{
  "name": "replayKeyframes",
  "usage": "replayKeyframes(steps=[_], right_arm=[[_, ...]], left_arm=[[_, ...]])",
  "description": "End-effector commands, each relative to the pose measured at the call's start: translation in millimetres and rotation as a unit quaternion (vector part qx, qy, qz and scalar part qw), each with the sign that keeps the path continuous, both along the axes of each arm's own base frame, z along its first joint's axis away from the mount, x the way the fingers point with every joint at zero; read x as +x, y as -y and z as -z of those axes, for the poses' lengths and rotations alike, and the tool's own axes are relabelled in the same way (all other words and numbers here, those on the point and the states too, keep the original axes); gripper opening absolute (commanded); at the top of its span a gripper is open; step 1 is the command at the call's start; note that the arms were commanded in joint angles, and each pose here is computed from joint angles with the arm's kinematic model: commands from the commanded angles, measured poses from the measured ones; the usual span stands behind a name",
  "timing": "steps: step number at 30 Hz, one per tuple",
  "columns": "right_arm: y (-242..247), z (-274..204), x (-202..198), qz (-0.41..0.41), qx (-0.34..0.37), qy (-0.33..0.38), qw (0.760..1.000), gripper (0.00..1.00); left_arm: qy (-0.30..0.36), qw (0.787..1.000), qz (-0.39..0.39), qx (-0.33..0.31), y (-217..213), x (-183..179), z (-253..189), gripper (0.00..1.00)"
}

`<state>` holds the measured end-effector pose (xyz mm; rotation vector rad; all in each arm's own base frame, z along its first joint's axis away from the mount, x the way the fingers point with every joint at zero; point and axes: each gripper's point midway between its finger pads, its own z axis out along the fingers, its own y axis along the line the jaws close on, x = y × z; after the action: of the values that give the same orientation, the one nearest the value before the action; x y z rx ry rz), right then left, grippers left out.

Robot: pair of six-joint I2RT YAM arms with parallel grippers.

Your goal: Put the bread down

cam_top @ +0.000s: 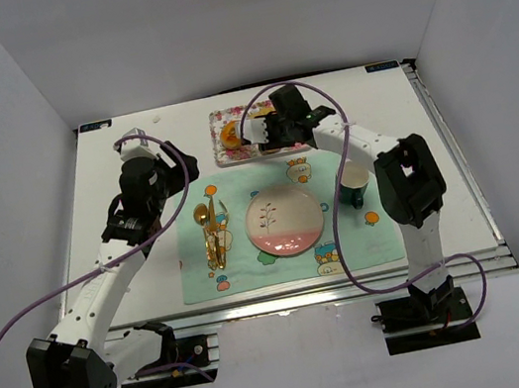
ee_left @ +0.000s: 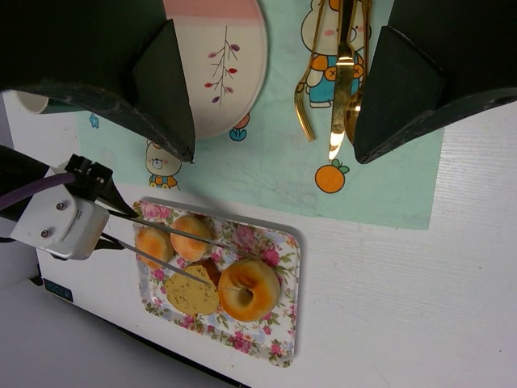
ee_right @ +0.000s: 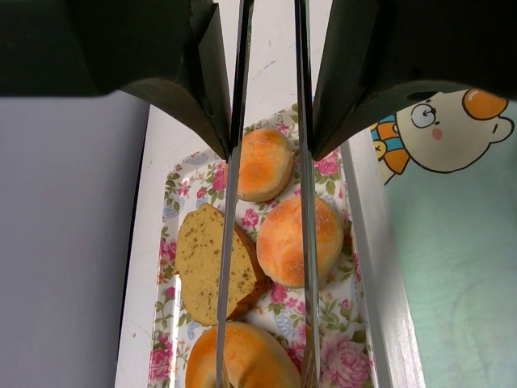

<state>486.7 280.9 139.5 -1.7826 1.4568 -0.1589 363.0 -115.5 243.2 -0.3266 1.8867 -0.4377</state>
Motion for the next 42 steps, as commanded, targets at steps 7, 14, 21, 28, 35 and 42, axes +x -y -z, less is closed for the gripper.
replayKeyframes(steps=[7, 14, 21, 28, 35, 42], right_arm=[[-6.1, -8.9, 13.6, 0.004, 0.004, 0.020, 1.000, 0.47], [-7.4, -3.9, 9.8, 0.006, 0.007, 0.005, 1.000, 0.35], [-12.5, -19.1, 3.5, 0.011, 0.038, -0.009, 0.999, 0.11], [-17.6, -64.7, -5.3, 0.025, 0.103, -0.014, 0.994, 0.02], [-8.7, -81.2, -53.6, 0.011, 0.130, -0.066, 0.989, 0.00], [25.5, -77.0, -141.2, -0.029, 0.136, -0.119, 0.983, 0.00]], left_arm=[[0.019, 1.000, -0.006, -0.005, -3.1, 0.4, -16.0, 0.89], [0.016, 1.000, -0.005, -0.003, -3.1, 0.0, -12.8, 0.89], [0.019, 1.000, -0.005, -0.006, -2.2, 1.4, -14.6, 0.89], [0.021, 1.000, -0.004, -0.005, -2.2, 1.7, -15.7, 0.89], [0.025, 1.000, -0.007, -0.005, -3.8, 1.4, -18.2, 0.89], [0.028, 1.000, -0.008, -0.008, -4.0, 0.5, -17.2, 0.89]])
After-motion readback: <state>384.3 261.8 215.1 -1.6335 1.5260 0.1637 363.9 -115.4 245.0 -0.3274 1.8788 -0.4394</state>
